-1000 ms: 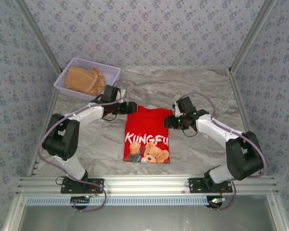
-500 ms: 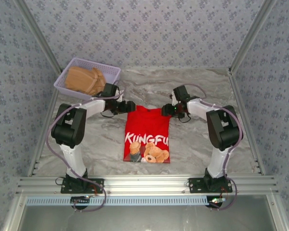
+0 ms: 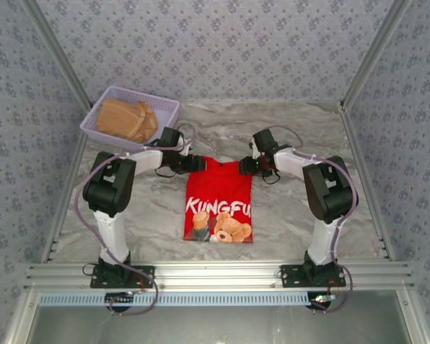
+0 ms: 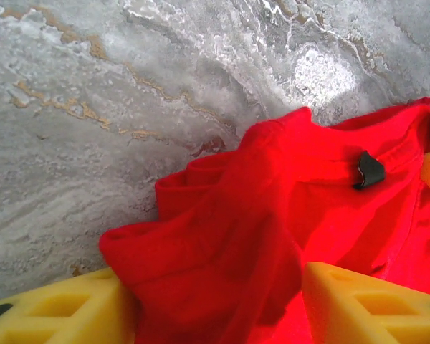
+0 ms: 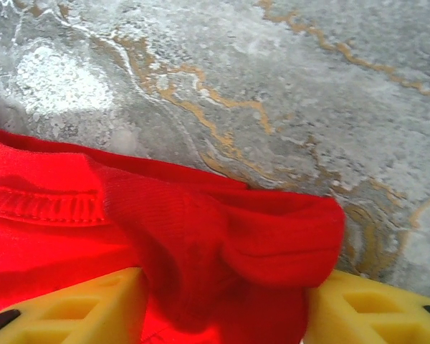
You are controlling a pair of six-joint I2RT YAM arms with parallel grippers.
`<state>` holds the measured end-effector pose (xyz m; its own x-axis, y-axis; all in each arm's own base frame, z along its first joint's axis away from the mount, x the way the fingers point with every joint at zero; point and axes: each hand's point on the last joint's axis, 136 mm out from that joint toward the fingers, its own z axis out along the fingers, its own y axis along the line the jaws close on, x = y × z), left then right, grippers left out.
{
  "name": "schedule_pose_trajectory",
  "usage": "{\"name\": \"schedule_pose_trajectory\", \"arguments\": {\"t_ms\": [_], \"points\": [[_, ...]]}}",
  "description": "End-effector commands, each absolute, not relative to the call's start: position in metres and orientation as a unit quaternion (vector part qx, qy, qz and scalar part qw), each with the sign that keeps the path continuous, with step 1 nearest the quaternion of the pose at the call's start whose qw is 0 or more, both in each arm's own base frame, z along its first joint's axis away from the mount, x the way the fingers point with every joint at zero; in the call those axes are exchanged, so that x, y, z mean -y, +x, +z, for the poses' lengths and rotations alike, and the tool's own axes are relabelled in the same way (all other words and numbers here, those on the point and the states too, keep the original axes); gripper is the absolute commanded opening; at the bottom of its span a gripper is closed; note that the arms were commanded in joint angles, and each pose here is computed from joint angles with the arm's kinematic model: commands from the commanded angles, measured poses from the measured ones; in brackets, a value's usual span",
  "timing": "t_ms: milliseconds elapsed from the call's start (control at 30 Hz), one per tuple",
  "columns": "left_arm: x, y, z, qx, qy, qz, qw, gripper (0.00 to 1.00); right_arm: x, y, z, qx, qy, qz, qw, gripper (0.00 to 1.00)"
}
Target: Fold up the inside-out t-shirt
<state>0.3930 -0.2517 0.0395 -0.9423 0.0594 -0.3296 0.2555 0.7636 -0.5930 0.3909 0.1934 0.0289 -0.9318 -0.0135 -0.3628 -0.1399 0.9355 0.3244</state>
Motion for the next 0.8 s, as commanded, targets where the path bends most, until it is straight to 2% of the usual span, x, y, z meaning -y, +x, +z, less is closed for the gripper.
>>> {"name": "schedule_pose_trajectory", "arguments": {"t_ms": [0,200,500,667,767], "points": [[0.26,0.38,0.029,-0.924,0.092,-0.351,0.122,0.54,-0.233,0.369,0.012,-0.962,-0.074,0.224,0.137,0.53],[0.253,0.384,0.029,-0.924,0.082,-0.349,0.129,0.43,-0.239,0.371,0.014,-0.961,-0.078,0.228,0.138,0.47],[0.255,0.386,0.023,-0.918,0.069,-0.365,0.134,0.24,-0.254,0.374,0.007,-0.954,-0.075,0.259,0.134,0.32],[0.253,0.391,0.024,-0.919,0.066,-0.362,0.144,0.12,-0.26,0.378,0.012,-0.946,-0.071,0.283,0.138,0.18],[0.254,0.399,0.034,-0.914,0.065,-0.367,0.159,0.02,-0.266,0.396,0.034,-0.936,-0.074,0.303,0.163,0.09]]}}
